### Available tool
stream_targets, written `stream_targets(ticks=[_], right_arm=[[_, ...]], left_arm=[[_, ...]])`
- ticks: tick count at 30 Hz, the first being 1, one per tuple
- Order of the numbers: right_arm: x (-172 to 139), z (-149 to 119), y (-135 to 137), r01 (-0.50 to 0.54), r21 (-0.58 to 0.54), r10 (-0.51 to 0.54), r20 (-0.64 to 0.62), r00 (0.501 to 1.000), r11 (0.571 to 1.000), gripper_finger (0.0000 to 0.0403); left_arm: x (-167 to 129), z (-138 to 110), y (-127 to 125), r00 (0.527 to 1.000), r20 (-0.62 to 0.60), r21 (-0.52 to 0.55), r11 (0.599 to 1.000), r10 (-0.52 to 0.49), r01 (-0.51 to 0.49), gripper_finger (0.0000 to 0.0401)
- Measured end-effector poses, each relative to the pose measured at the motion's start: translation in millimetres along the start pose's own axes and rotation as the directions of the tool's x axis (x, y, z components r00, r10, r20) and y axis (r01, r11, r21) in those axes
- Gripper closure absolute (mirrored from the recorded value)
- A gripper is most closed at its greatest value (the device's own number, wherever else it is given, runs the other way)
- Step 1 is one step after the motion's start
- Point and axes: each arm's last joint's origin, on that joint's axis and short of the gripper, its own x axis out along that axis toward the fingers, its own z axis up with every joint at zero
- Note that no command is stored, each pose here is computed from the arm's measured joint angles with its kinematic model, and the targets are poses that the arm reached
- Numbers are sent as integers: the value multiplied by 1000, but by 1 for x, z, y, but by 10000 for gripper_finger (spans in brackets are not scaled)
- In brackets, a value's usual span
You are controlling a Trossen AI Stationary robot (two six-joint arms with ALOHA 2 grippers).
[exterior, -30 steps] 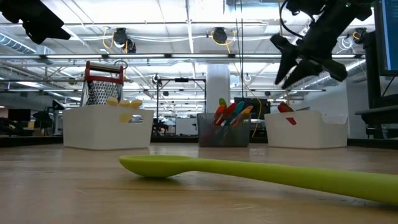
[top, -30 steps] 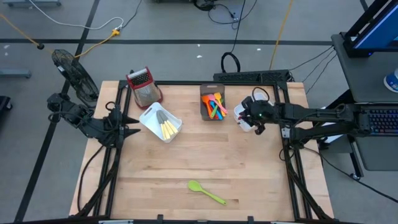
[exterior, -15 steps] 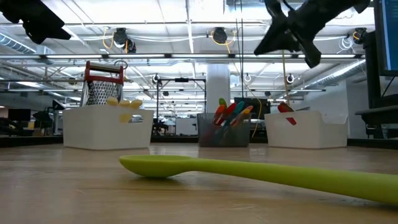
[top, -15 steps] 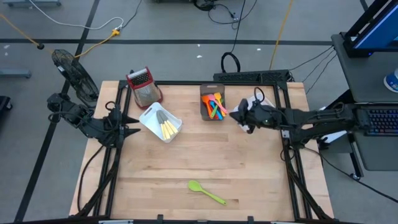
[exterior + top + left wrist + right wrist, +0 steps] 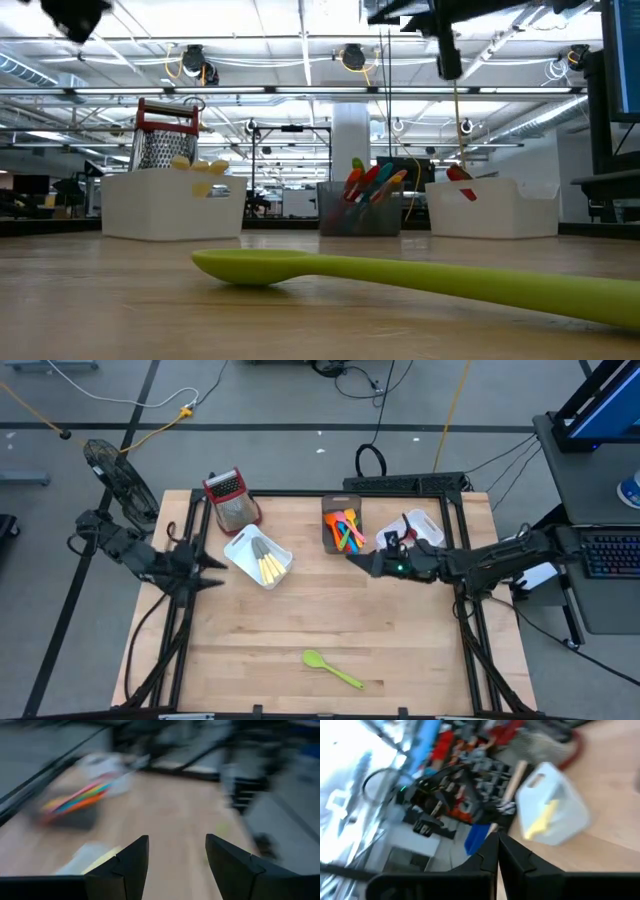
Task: Pick & Place Kitchen Items
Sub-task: Put the green serving spoon into the right white bin
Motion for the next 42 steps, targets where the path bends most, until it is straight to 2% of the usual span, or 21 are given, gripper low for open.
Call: stream_targets(ticks=[2,4,7,10,12,14,16,19,22,24,30,33,38,42], right_arm=[[4,-6,4,-57,-42,57,-5,998,998,397],[7,-11,5,-100,-57,98,-44,994,993,397],[12,-16,5,-165,-49,157,-146,977,985,397],[18,-21,5,-271,-59,245,-280,928,961,397],[22,-24,6,-350,-81,307,-322,895,933,397],[23,-30,10,-438,-163,368,-337,867,884,397],[21,-36,14,-507,-276,406,-350,844,817,397],[21,-43,21,-543,-368,410,-382,828,755,397],[21,-48,31,-496,-442,348,-376,859,747,397],[21,-52,37,-442,-517,262,-385,885,733,397],[23,-64,64,-333,-696,36,-404,914,636,397],[30,-74,70,-313,-727,-35,-420,907,611,396],[46,-97,72,-294,-726,-137,-470,872,622,385],[55,-118,65,-303,-727,-220,-529,820,616,366]], left_arm=[[0,7,-6,989,43,74,987,-143,139,201],[2,9,-12,960,80,143,957,-267,254,201],[8,5,-17,920,96,184,915,-379,358,201],[18,-7,-18,918,103,155,918,-383,365,201],[24,-14,-19,916,118,146,919,-384,366,201],[28,-20,-19,911,130,141,917,-391,373,201],[31,-24,-20,908,122,134,913,-400,385,201],[31,-25,-19,908,112,144,911,-403,387,201],[28,-25,-18,907,122,177,908,-404,380,201],[25,-27,-15,910,119,195,908,-396,370,201],[12,-29,-2,925,152,177,930,-348,321,201],[8,-29,3,925,185,170,938,-331,302,201],[10,-38,7,931,192,153,947,-310,283,201],[16,-45,7,931,186,125,948,-314,294,201]])
